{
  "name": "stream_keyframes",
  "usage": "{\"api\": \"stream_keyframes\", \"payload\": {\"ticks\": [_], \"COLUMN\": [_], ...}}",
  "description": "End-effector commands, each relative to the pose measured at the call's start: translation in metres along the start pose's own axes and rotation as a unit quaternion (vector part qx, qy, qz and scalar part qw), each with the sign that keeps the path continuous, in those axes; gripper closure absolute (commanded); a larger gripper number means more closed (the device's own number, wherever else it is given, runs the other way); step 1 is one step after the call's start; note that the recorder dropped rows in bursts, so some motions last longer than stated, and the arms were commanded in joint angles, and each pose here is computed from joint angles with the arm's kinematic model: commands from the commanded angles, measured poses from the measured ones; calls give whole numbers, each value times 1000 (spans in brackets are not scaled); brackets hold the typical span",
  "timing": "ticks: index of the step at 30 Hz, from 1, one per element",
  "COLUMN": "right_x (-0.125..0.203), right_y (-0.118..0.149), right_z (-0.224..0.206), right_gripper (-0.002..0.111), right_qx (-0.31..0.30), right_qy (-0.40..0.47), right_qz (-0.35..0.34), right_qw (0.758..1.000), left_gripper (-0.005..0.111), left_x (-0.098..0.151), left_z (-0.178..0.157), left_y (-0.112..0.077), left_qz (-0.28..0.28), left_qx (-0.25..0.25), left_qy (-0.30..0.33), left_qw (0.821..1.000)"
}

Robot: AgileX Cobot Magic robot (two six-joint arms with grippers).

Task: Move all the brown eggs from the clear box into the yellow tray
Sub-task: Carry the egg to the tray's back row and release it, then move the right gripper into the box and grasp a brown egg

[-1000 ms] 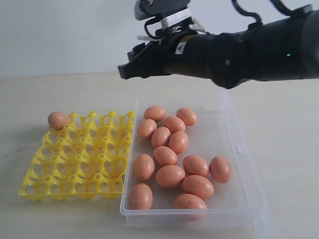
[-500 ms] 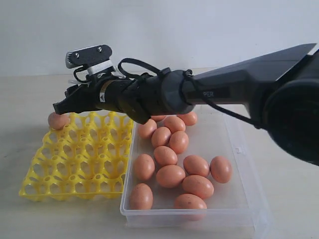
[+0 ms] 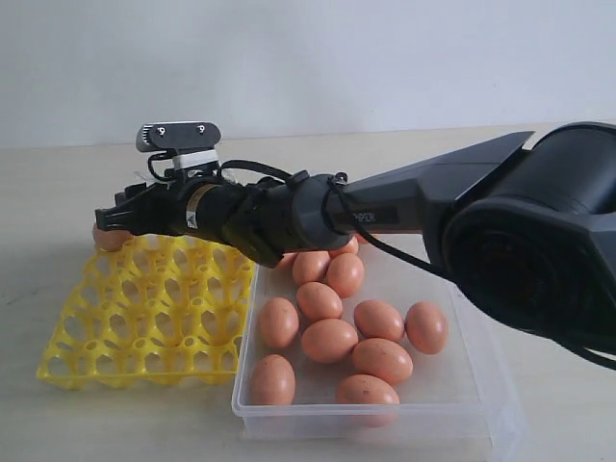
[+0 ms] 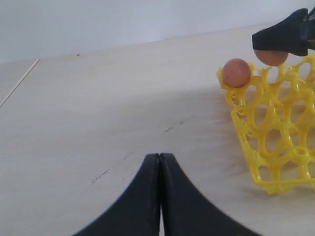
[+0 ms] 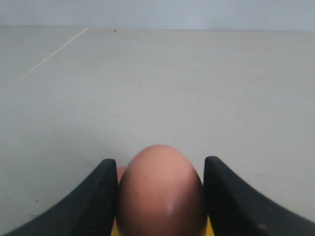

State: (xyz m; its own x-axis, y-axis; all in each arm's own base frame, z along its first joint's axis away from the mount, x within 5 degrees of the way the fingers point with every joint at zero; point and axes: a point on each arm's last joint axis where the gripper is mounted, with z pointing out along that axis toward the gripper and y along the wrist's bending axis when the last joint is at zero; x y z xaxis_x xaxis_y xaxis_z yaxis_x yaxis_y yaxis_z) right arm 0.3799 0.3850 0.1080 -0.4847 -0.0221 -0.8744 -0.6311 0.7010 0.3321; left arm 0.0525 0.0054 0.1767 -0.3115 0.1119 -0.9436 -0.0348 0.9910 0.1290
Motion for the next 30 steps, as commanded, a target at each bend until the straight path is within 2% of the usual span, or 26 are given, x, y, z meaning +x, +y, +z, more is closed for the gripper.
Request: {"api": "stream_keyframes", "payload": {"ticks": [1,2,5,6,8,10,12,14,17,20,24,30], "right_x": [-2,0,1,3,4,-2,-14,-38,-81,-96,-97,-67], "right_y": [3,3,3,2,2,3,5,8,12,17,12,-19], "right_z": [2,2,4,4,4,1,-7,-26,-73,-97,-136,-196], "right_gripper": [79,69,56,49,41,42,47,59,91,108,108,108], "right_qx": [-17,-17,-20,-20,-20,-13,13,59,138,153,166,197], "right_qy": [-14,-13,-14,-12,-9,-4,25,65,160,189,252,333], "right_qz": [3,7,3,3,-4,-6,-33,-96,-186,-204,-200,-163], "right_qw": [1000,1000,1000,1000,1000,1000,999,992,960,948,932,908], "left_gripper": [107,107,107,107,107,107,107,107,107,107,107,107], "left_x": [-2,-2,-2,-2,-2,-2,-2,-2,-2,-2,-2,-2], "left_z": [-1,-1,-1,-1,-1,-1,-1,-1,-1,-1,-1,-1], "left_y": [0,0,0,0,0,0,0,0,0,0,0,0], "left_qz": [-3,-3,-3,-3,-3,-3,-3,-3,-3,-3,-3,-3], "left_qx": [2,2,2,2,2,2,2,2,2,2,2,2], "left_qy": [-10,-10,-10,-10,-10,-10,-10,-10,-10,-10,-10,-10], "left_qw": [1000,1000,1000,1000,1000,1000,1000,1000,1000,1000,1000,1000]}}
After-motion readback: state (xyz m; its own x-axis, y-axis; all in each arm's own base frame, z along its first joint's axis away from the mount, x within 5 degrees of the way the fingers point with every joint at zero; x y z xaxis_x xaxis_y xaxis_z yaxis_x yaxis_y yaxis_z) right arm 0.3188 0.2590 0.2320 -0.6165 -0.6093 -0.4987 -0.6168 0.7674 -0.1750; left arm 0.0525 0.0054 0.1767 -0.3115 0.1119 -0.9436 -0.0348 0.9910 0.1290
